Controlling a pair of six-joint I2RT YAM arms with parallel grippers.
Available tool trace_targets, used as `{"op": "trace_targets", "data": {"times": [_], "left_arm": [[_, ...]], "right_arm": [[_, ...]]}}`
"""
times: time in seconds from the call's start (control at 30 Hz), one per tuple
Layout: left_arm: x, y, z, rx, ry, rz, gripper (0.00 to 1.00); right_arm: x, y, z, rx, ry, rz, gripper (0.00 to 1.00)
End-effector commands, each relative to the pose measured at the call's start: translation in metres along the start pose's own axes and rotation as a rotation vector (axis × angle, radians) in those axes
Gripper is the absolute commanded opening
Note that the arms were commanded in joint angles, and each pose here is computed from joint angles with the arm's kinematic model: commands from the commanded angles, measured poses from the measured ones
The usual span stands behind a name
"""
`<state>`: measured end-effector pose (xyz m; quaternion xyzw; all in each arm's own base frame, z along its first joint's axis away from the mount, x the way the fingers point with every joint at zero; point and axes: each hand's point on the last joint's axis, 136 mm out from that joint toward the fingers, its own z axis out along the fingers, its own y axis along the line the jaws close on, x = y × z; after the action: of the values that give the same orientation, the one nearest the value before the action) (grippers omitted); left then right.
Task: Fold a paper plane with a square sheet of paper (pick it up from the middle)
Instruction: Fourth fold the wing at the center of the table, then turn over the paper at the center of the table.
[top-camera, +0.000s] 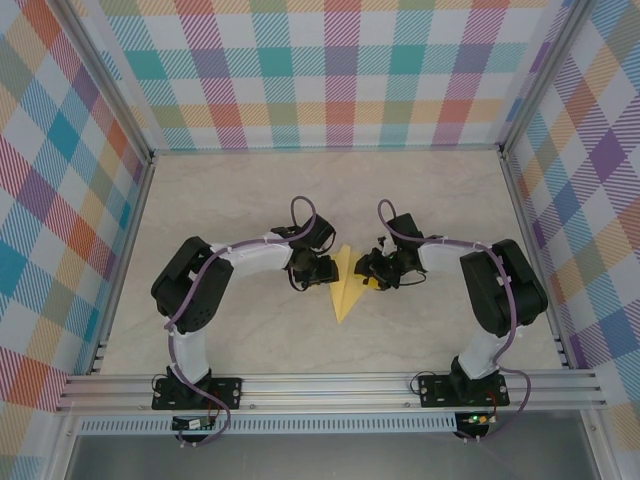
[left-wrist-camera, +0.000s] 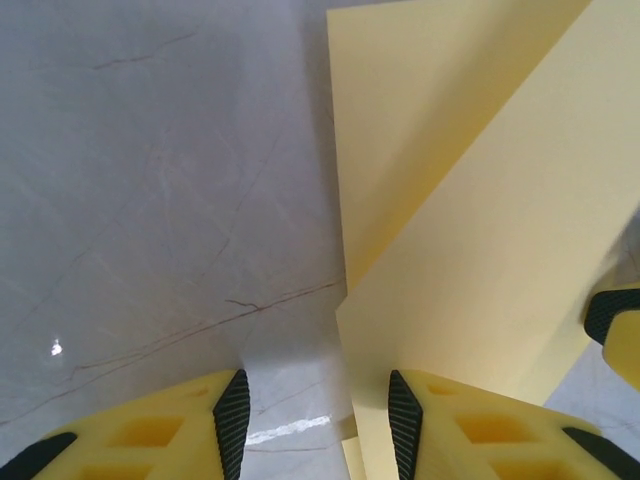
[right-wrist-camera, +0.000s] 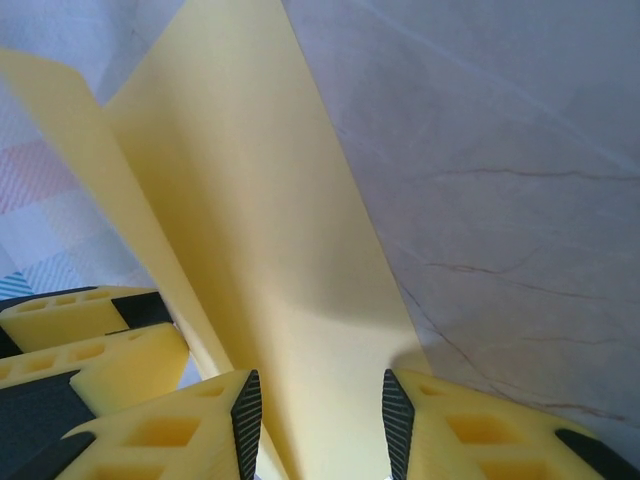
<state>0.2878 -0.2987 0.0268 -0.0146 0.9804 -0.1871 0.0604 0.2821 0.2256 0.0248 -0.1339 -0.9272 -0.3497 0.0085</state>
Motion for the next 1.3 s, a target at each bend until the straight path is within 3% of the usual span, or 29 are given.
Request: {"op": "trace_targets", "data": {"times": [0.0, 0.17, 0.5, 0.67, 0.83, 1.27], "left_arm": [[0.005, -0.006, 0.003, -0.008, 0.022, 0.023, 0.43], [0.007, -0.008, 0.005, -0.002, 0.026, 0.026, 0.43], [0.008, -0.007, 0.006, -0.002, 0.029, 0.026, 0.43], [0.010, -0.005, 0.007, -0.006, 0.035, 0.027, 0.43], [0.012, -0.004, 0.010, -0.009, 0.043, 0.025, 0.42], [0.011, 0.002, 0.008, -0.033, 0.025, 0.017, 0.38]], "right_arm": [[0.000, 0.000, -0.008, 0.041, -0.022, -0.015, 0.42], [0.001, -0.014, -0.022, 0.127, -0.074, 0.000, 0.47], [0.011, -0.013, 0.000, 0.069, -0.008, 0.047, 0.47], [0.011, 0.001, 0.007, -0.007, 0.011, 0.037, 0.37], [0.008, 0.013, 0.007, -0.047, 0.008, 0.025, 0.34], [-0.004, 0.036, 0.001, -0.107, -0.027, -0.021, 0.45]]}}
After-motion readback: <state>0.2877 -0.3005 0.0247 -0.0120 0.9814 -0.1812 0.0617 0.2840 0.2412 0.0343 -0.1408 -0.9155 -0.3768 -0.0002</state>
